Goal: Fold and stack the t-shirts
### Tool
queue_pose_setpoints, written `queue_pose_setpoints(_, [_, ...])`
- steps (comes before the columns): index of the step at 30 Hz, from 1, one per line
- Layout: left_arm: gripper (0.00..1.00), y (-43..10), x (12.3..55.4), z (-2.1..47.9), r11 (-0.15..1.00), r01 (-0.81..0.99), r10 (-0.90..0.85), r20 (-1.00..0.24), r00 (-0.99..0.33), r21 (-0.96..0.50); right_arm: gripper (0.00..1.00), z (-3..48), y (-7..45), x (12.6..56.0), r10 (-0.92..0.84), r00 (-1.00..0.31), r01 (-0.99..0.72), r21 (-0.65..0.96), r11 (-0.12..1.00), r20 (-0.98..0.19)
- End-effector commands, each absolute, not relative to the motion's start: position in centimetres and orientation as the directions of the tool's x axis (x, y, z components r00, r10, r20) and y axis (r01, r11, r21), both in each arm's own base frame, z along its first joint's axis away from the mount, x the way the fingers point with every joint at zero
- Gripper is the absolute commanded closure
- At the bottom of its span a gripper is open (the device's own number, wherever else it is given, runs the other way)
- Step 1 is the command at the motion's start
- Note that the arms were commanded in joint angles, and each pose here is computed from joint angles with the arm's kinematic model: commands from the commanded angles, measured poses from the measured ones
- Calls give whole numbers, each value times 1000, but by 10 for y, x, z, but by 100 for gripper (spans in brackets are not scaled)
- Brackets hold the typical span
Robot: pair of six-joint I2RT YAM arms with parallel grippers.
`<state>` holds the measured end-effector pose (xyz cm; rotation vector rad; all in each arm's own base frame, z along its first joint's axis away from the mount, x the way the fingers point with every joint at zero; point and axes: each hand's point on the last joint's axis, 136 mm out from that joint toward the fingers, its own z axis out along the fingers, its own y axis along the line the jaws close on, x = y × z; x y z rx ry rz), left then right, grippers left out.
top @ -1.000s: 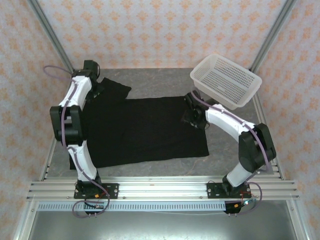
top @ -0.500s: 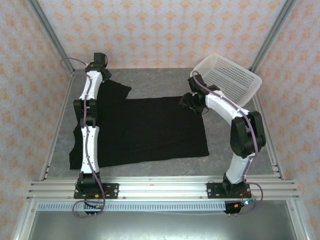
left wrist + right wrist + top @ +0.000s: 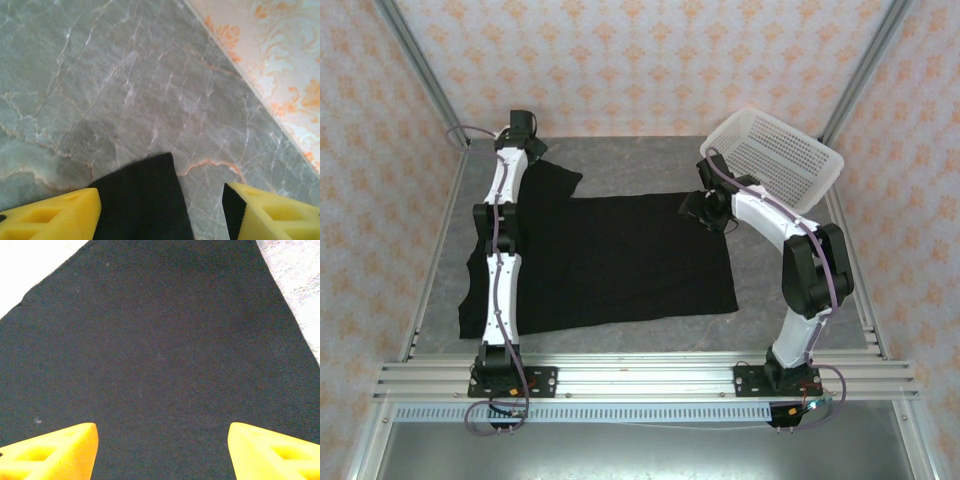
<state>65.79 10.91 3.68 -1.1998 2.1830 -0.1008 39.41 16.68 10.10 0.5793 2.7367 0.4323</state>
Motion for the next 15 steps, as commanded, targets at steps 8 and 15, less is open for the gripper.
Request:
queue_pose_setpoints(8, [41,77,533,-17,631,-772,-755,-170,-634,78,31,113,171,406,451,-856,333,398,855,-253])
queue_pose_setpoints(15, [87,96,536,-1,639,-763,-732,-229,-641,95,32,107,163,415,441,-852,335,353,873,-283])
